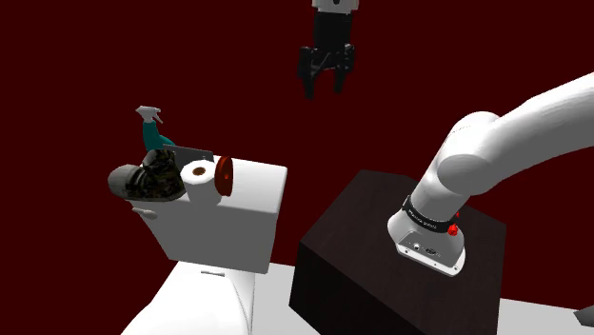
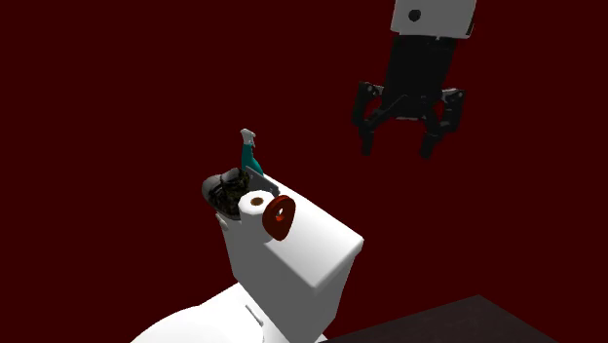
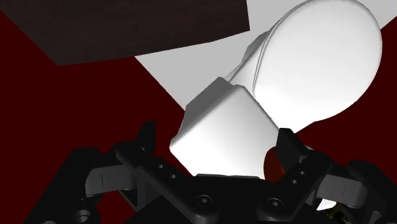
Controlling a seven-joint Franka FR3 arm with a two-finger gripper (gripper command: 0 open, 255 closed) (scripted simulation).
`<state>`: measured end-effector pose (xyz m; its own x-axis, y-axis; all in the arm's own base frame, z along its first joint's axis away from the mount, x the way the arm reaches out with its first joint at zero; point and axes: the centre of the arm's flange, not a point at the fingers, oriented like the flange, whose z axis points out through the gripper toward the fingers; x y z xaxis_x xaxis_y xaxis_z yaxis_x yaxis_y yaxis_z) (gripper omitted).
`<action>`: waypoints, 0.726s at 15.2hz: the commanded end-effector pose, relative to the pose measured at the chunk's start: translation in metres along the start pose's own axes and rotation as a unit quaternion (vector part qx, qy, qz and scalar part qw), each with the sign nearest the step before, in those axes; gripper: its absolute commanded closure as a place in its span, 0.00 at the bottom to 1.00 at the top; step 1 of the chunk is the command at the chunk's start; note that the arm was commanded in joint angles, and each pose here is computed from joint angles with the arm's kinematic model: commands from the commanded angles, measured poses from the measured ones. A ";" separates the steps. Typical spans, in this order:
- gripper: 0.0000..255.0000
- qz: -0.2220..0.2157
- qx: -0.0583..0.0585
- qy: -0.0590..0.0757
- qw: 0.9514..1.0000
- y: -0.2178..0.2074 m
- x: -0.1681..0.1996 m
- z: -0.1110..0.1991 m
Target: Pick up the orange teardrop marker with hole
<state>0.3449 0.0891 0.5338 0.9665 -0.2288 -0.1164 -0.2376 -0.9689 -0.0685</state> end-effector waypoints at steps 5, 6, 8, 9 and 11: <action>0.00 0.093 0.011 -0.012 0.996 -0.052 0.040 0.046; 0.00 0.108 0.012 -0.014 0.994 -0.060 0.047 0.054; 0.00 0.138 0.016 -0.018 0.990 -0.075 0.062 0.069; 0.00 0.153 0.017 -0.020 0.988 -0.082 0.069 0.077; 0.00 0.183 0.021 -0.024 0.983 -0.096 0.085 0.093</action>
<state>0.4339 0.1657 0.4449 0.8301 -0.5274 -0.1812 -0.5440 -0.8373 -0.0551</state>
